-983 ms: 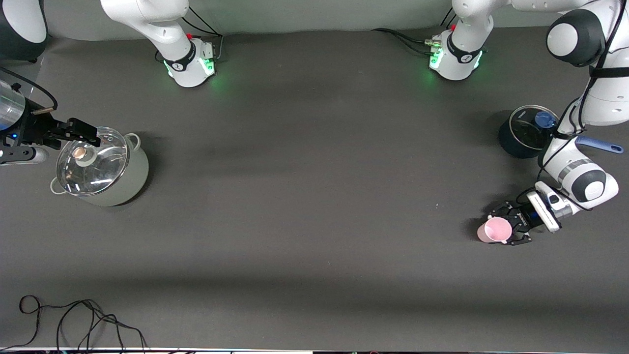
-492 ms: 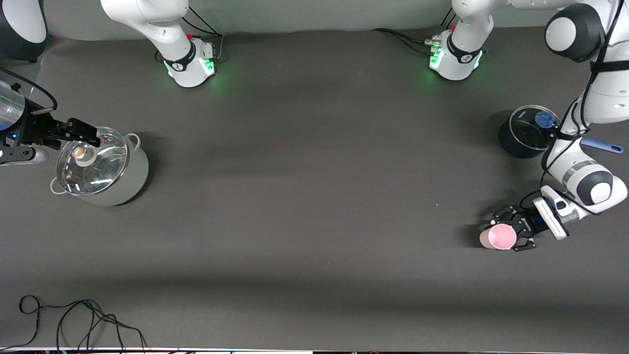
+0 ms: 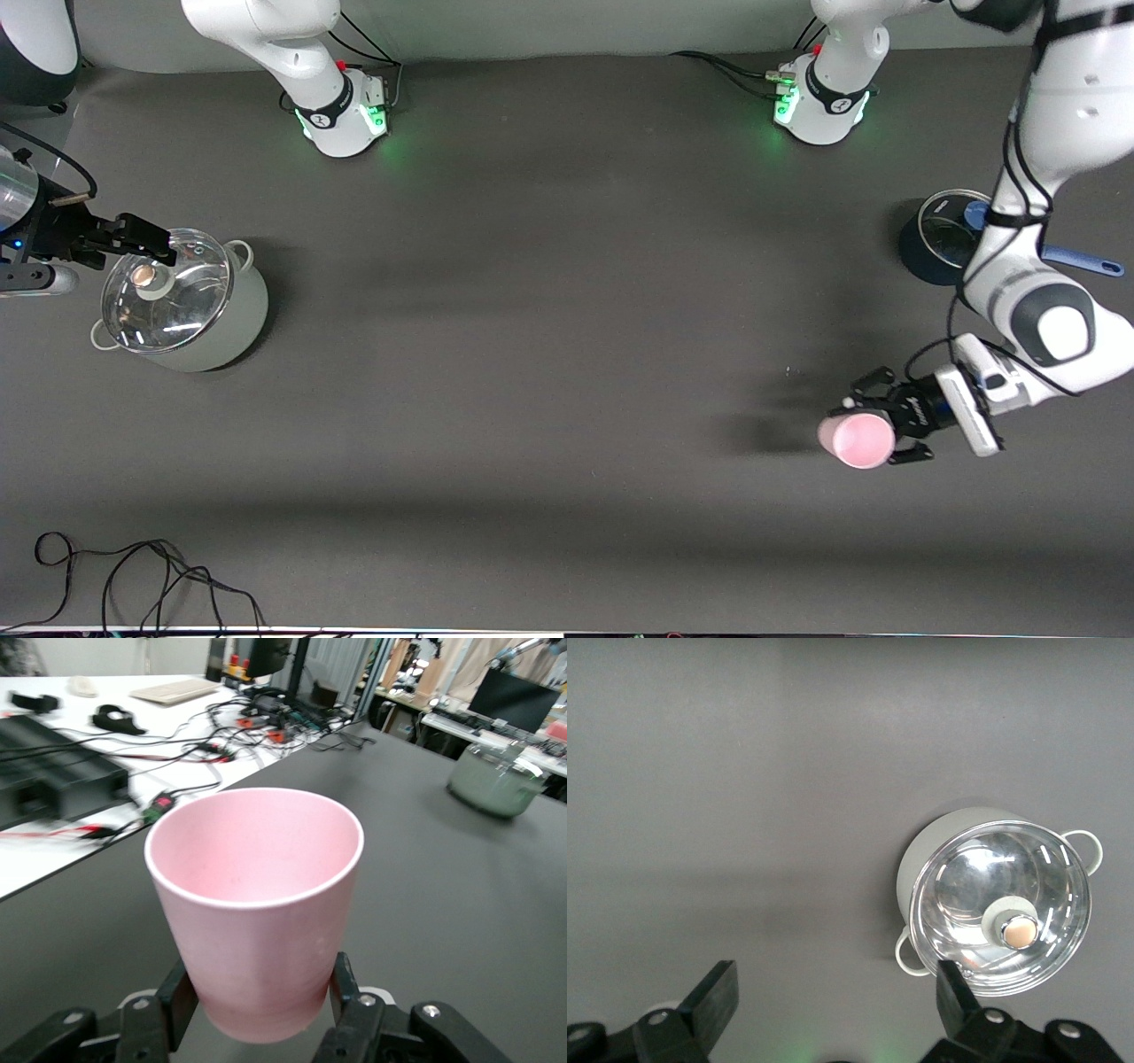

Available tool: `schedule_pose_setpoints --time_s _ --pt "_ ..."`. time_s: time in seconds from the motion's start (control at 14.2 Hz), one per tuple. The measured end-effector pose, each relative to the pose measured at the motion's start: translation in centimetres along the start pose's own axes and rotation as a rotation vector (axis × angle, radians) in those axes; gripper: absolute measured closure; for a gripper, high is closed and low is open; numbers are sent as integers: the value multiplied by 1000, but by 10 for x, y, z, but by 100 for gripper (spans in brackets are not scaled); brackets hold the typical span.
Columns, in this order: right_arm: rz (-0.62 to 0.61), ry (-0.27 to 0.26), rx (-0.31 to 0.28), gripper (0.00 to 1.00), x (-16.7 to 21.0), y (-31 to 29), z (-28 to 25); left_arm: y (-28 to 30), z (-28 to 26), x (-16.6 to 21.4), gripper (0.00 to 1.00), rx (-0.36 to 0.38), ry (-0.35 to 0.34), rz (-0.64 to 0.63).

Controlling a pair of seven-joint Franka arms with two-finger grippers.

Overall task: Transfer pink cup from left to right arm
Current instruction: 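Lift the pink cup with the left gripper toward the table middle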

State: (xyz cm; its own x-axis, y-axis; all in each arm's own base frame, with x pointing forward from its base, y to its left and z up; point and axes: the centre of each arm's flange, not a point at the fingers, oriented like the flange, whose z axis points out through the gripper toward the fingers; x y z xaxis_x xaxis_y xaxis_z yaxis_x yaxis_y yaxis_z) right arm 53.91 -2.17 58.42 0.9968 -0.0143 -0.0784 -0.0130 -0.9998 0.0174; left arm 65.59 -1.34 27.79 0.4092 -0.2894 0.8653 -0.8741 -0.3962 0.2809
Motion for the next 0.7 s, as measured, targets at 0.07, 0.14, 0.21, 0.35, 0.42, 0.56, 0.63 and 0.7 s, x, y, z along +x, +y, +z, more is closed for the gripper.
schedule_pose_setpoints --time_s 0.07,0.14,0.21,0.35,0.42,0.56,0.63,0.7 --pt "33 1 11 2 0 -1 -3 19 12 15 36 -5 15 -7" --pt "88 -2 35 2 -1 -3 -7 37 26 29 36 -4 29 -8" --pt "164 -6 68 4 -2 -7 -12 56 41 42 36 1 42 -8" --pt "307 -12 118 4 -5 -16 -30 94 75 68 36 9 51 -11" --pt "377 -11 143 4 -6 -22 -41 113 91 80 36 13 50 -8" --pt "527 -15 217 4 -8 -36 -62 145 115 102 36 33 48 18" --pt "602 -25 263 4 -9 -47 -71 162 125 115 36 46 42 42" --pt "671 -38 303 4 -10 -60 -80 181 135 128 36 64 35 70"
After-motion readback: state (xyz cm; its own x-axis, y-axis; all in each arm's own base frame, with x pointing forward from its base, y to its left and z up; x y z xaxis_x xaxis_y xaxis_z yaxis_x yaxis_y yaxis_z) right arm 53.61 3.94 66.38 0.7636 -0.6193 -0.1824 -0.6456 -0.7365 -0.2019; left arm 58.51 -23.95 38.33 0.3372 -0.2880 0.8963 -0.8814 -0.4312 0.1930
